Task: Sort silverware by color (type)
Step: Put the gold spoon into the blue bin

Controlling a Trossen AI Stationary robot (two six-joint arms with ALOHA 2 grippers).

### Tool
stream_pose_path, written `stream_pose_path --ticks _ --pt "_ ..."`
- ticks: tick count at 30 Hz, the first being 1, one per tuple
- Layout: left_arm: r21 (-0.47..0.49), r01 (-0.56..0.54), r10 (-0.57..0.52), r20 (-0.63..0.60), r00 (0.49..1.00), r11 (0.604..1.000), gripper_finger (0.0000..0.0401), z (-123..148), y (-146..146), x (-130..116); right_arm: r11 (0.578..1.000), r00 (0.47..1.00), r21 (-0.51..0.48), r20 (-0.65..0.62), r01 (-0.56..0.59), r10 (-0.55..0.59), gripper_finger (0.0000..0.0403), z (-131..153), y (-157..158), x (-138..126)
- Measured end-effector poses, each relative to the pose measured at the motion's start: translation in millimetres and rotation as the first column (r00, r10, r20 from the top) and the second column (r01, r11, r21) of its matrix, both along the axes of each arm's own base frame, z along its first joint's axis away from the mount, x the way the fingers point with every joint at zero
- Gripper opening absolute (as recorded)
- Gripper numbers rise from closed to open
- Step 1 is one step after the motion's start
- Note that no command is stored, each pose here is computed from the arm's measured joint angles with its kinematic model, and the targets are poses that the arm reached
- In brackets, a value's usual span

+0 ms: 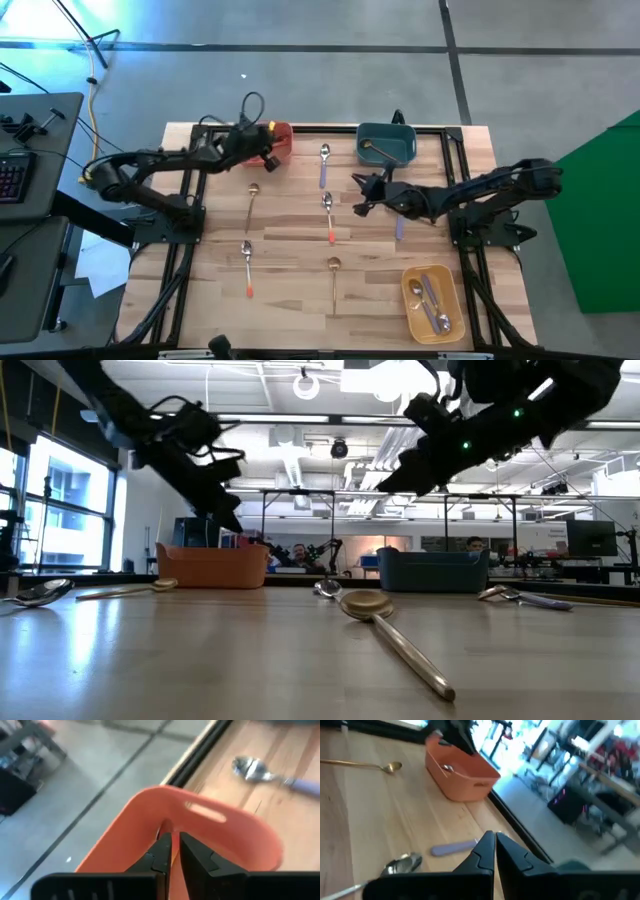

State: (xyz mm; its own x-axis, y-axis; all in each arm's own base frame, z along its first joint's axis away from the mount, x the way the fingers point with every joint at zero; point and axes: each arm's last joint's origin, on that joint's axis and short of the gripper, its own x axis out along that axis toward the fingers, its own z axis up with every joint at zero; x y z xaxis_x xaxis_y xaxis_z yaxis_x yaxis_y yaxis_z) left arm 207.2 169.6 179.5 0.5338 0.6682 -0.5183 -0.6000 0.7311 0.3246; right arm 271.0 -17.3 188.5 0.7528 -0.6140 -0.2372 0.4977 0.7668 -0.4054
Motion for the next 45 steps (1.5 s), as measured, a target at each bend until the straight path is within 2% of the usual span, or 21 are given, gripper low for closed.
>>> stream_pose_path --ticks 3,7,9,12,16,22,28,31,37,41,45 --pt "0.007 0.046 -0.046 0.136 0.990 0.999 0.0022 -7 -12 -11 0.997 0.999 0.065 -0.031 0.045 -0.043 0.0000 9 0 -8" --pt "0.008 0.149 -0.144 0.327 0.934 0.989 0.0019 -14 -25 -21 0.983 0.989 0.153 -0.120 0.101 -0.083 0.0000 22 -3 -19" --pt "0.015 0.205 -0.194 0.386 0.902 0.979 0.0019 -16 -31 -25 0.962 0.979 0.239 -0.184 0.133 -0.089 0.0000 28 -5 -27" --pt "0.025 0.274 -0.257 0.434 0.863 0.962 0.0019 -18 -35 -27 0.904 0.956 0.366 -0.261 0.223 -0.130 0.0002 38 -9 -36" --pt "0.018 0.329 -0.301 0.454 0.839 0.944 0.0019 -17 -37 -26 0.833 0.907 0.435 -0.386 0.342 -0.171 0.0025 45 -11 -48" --pt "0.016 0.349 -0.317 0.459 0.830 0.937 0.0019 -17 -38 -26 0.727 0.851 0.554 -0.520 0.405 -0.077 0.0095 43 -10 -61" --pt "0.016 0.352 -0.320 0.459 0.829 0.936 0.0019 -17 -38 -26 0.694 0.783 0.571 -0.622 0.439 0.016 0.0156 28 -6 -73" --pt "0.015 0.352 -0.320 0.459 0.829 0.936 0.0019 -17 -38 -26 0.651 0.764 0.604 -0.643 0.460 0.056 0.0174 14 -6 -79" --pt "0.017 0.353 -0.321 0.458 0.829 0.935 0.0019 -17 -38 -26 0.600 0.716 0.601 -0.695 0.529 0.065 0.0185 -11 -12 -94" --pt "0.008 0.353 -0.318 0.453 0.833 0.936 0.0019 -18 -38 -26 0.565 0.720 0.640 -0.685 0.521 0.111 0.0185 -24 -15 -99" --pt "0.008 0.353 -0.319 0.453 0.832 0.935 0.0019 -18 -38 -26 0.552 0.724 0.638 -0.684 0.536 0.088 0.0185 -26 -18 -99"
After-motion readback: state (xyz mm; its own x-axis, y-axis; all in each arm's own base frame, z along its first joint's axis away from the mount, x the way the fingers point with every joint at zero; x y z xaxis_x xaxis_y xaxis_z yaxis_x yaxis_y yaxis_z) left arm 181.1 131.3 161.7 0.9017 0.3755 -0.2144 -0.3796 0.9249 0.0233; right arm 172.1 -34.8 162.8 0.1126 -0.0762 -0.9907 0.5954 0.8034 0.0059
